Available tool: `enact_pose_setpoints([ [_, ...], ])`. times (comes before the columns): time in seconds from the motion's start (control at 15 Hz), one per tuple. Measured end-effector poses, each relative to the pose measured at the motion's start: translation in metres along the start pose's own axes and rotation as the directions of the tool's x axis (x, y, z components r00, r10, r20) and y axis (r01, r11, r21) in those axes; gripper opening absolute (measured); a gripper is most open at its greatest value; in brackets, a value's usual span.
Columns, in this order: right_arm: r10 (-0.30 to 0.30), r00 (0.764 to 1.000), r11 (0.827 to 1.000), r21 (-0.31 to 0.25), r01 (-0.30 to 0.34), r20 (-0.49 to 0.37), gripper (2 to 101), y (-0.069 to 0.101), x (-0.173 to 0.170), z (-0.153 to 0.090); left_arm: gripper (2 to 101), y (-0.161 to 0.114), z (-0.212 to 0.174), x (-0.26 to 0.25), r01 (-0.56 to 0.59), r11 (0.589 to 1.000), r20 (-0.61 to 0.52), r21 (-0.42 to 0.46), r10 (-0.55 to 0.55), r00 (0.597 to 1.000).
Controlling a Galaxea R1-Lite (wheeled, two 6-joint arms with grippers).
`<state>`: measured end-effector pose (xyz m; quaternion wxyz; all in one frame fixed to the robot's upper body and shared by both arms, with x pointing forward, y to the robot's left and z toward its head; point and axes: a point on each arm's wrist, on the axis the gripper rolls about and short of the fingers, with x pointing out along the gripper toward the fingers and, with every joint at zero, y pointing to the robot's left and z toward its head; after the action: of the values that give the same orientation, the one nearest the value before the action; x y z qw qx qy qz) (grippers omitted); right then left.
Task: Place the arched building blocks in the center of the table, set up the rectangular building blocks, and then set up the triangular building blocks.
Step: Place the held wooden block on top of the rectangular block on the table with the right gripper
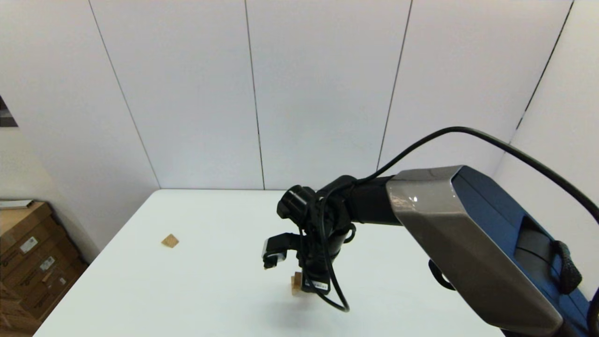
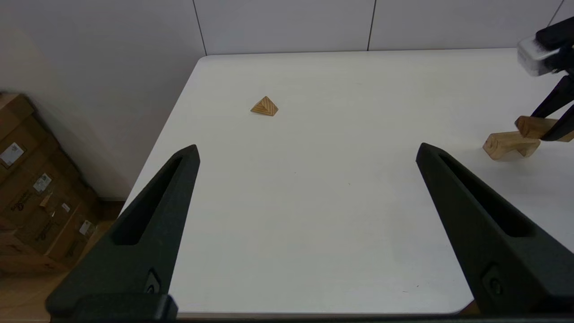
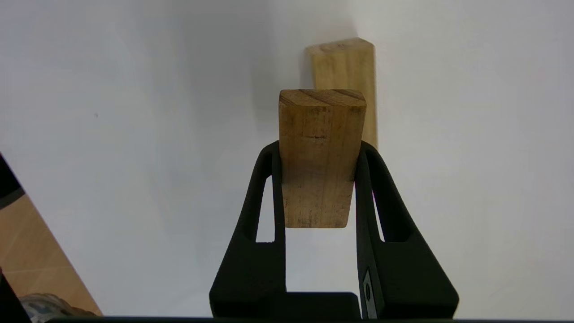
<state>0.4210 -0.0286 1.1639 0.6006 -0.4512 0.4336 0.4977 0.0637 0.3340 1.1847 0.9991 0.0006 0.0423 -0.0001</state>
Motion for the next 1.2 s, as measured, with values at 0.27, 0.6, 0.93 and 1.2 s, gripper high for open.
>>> enact_pose_setpoints([
  [0.27, 0.007, 1.000, 1.000, 0.020, -0.007, -0.012, 24.4, -0.004, 0.015, -0.003, 97.8, 0.000, 0.000, 0.000, 0.000, 1.000, 0.000, 0.000, 0.000, 1.000],
  [0.6, -0.005, 1.000, 1.000, 0.031, 0.005, 0.000, 24.4, -0.007, 0.018, -0.003, 97.7, 0.000, 0.000, 0.000, 0.000, 1.000, 0.000, 0.000, 0.000, 1.000],
  [0.93, -0.024, 1.000, 0.998, 0.058, 0.023, 0.020, 24.4, -0.009, 0.018, 0.000, 97.8, 0.000, 0.000, 0.000, 0.000, 1.000, 0.000, 0.000, 0.000, 1.000],
  [1.2, -0.025, 0.999, 0.998, 0.059, 0.024, 0.023, 24.4, -0.008, 0.018, 0.001, 97.8, 0.000, 0.000, 0.000, 0.000, 1.000, 0.000, 0.000, 0.000, 1.000],
])
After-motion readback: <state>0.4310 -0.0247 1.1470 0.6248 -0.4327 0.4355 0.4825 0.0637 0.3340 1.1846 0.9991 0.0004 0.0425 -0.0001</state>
